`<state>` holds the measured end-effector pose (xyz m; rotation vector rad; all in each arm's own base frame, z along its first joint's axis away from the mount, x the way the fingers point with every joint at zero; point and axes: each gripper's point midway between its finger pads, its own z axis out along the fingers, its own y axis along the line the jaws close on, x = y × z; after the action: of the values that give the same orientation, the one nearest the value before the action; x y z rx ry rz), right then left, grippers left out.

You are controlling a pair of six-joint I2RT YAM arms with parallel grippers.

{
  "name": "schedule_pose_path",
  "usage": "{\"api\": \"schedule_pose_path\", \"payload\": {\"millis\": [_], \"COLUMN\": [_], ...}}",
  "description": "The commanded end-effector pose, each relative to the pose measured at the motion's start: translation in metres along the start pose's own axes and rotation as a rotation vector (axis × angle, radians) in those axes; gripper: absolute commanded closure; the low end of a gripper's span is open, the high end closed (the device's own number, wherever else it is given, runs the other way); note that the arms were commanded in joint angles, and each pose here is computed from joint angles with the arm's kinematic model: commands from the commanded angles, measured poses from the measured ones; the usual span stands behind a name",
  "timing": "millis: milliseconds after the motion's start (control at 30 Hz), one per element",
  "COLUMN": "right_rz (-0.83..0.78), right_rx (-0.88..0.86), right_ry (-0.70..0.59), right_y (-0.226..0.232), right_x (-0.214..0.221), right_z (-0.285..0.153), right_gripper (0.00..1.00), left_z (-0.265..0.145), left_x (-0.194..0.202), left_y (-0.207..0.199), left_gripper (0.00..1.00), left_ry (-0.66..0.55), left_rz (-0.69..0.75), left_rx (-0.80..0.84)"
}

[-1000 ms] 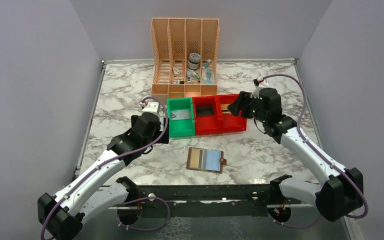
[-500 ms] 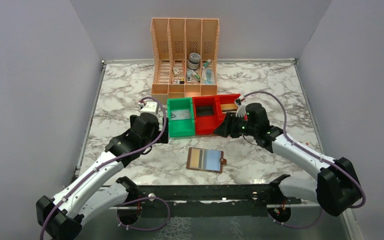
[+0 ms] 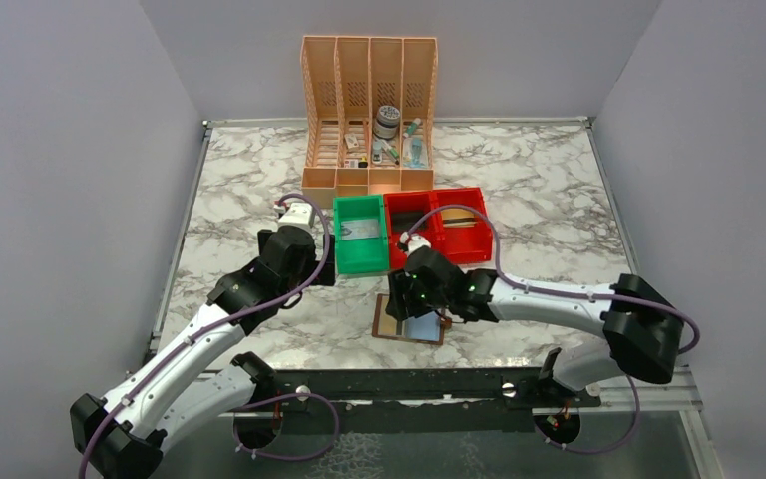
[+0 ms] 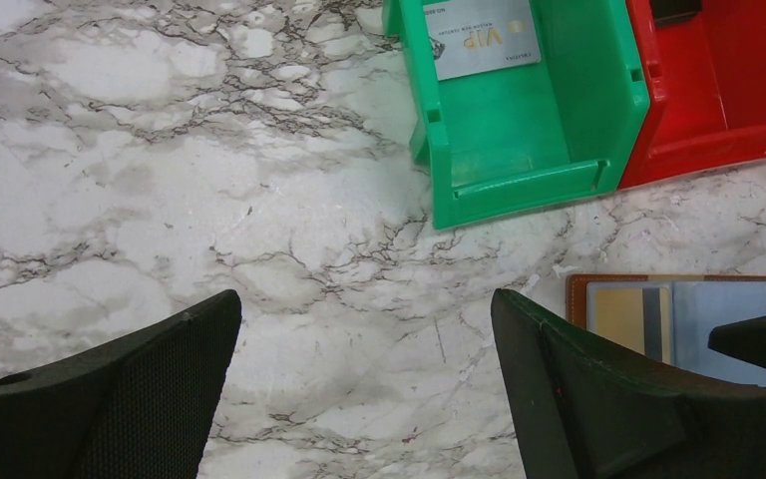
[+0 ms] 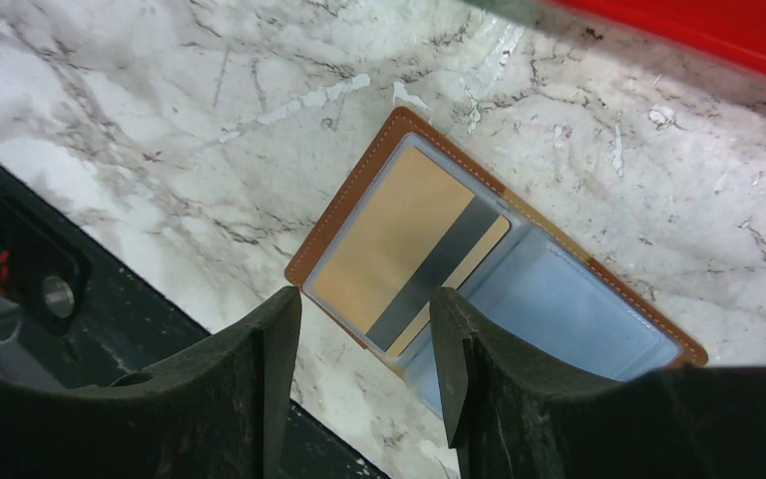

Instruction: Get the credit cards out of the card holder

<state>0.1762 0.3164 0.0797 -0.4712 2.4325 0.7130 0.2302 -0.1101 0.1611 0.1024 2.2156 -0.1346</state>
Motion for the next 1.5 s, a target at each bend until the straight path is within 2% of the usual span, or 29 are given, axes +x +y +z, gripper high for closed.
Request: {"api": "schedule_pose_path", "payload": {"millis": [0,367,567,800,1067,1133,1467], "right_rz": [0.000,-0.018,-0.036,-0.206,-0.290,-0.277,-0.120], "right_rx": [0.138,0.294,0.335,0.261,0.152,0.147,0.199], "right_ry": [-0.015,0.044,0.082,0.113,0.052,0.038,0.048], "right_y": [-0.008,-0.025,-0.039,-0.036,-0.019,-0.015,-0.015], "right_x": [0.000,0.024,0.040,0.044,0.028,0.021,0.022], "right_z": [0.015,0.040,0.052,0.062,0.046,0.041,0.035], "right_gripper": [0.48,0.37,0.35,0.51,0.56,0.55,0.37], "left_z": [-0.001,-0.001,0.000,0.002,0.003,0.004,0.004], "left_x": [-0.001,0.000,0.001,0.003,0.004,0.005,0.006], "left_y": [0.003,0.004,0.004,0.003,0.002,0.001,0.000], "left_gripper": [0.01,0.01,0.01,0.01,0.01,0.01,0.01], "left_ry": [-0.020,-0.019,-0.018,-0.005,0.003,0.009,0.013], "left_rz": [-0.014,-0.015,-0.015,-0.012,-0.011,-0.009,-0.007], "left_rx": [-0.008,-0.011,-0.013,-0.011,-0.008,-0.009,0.002]}}
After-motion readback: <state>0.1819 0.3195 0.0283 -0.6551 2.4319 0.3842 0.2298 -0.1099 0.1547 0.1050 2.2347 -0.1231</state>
